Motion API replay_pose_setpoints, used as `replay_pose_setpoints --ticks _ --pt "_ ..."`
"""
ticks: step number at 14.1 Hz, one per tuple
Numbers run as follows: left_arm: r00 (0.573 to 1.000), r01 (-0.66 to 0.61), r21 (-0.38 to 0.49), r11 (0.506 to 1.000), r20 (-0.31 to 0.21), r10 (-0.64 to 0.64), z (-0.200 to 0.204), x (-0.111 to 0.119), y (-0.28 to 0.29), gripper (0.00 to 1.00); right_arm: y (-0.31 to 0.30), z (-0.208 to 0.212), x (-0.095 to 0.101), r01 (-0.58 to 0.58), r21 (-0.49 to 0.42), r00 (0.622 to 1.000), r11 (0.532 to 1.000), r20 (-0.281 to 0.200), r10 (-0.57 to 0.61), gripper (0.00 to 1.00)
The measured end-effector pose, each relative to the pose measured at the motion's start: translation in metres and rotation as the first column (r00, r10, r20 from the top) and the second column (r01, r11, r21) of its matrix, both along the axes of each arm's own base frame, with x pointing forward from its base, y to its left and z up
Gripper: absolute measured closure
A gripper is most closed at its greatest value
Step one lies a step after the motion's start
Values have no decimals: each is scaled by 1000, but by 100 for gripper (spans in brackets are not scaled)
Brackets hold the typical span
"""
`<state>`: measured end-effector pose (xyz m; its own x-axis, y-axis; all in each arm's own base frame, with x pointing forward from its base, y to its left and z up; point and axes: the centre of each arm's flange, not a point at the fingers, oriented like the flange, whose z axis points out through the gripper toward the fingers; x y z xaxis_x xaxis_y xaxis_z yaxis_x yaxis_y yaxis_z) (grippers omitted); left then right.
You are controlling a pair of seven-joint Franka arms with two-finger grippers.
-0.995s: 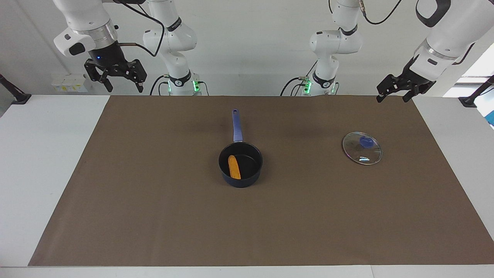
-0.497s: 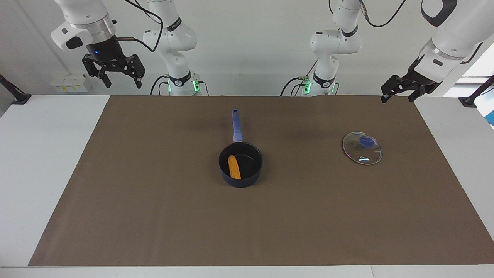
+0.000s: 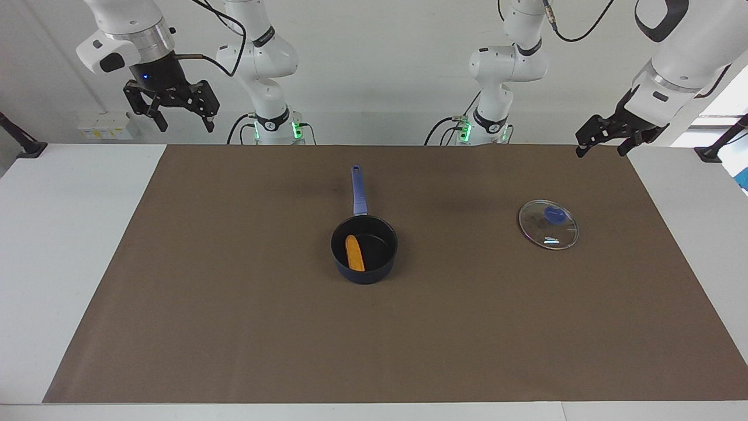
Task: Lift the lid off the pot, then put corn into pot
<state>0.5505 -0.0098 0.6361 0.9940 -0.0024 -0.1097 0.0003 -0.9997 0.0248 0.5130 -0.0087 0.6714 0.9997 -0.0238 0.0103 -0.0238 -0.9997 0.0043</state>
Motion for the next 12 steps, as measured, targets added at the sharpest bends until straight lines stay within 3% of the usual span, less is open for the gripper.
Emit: replay_pose_setpoints --ticks 12 --pt "1000 -1 0 1000 -4 1 -2 -1 0 0 0 0 0 0 0 1000 1000 -1 0 0"
